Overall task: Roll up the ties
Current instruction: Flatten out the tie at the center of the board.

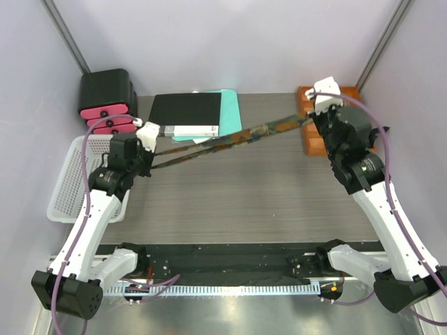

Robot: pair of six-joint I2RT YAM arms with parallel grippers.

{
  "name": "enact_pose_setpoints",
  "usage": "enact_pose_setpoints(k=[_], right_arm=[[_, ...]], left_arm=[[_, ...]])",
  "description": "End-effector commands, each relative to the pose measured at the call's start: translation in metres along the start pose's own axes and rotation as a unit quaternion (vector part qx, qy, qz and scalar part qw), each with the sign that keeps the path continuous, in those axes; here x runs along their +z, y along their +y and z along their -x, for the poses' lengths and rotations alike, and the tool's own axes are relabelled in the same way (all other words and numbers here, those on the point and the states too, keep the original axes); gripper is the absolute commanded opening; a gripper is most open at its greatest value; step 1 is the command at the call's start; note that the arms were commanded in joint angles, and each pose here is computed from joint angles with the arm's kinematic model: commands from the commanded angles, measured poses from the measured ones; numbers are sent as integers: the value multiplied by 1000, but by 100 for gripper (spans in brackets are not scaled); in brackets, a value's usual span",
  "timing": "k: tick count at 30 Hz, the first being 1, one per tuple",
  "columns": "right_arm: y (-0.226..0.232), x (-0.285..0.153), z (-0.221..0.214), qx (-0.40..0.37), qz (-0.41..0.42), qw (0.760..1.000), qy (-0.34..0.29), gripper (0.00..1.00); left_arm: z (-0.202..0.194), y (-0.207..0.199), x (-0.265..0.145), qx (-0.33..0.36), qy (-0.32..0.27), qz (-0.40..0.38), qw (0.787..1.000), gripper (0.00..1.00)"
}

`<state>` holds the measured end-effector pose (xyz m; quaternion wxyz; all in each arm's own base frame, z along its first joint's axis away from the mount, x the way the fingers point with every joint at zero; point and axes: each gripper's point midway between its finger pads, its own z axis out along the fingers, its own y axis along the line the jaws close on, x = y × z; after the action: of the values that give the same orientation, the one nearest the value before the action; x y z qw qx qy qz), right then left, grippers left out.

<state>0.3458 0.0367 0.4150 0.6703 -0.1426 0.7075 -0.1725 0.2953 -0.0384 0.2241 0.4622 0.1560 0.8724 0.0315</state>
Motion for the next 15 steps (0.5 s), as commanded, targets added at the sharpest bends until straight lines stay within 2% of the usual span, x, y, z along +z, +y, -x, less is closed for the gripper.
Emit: enact_pose_setpoints(k=[1, 4, 7, 12, 15], right_arm=[[2, -43, -90, -171, 73, 974, 128, 1], [33, -73, -166, -261, 188, 923, 213, 1], [62, -113, -240, -319, 313, 843, 300, 1], [94, -144, -293, -344, 438, 757, 342, 1], [111, -159, -322, -350, 510, 692, 373, 1]], left_arm=[[-51, -6, -4, 83, 109, -51, 989, 0], [-75, -18, -3, 92, 170, -92, 977, 0], [-98, -37, -4, 98, 226, -146, 958, 0], [-124, -61, 3, 123, 310, -191, 923, 0], [-142, -70, 12, 128, 375, -211, 894, 0]])
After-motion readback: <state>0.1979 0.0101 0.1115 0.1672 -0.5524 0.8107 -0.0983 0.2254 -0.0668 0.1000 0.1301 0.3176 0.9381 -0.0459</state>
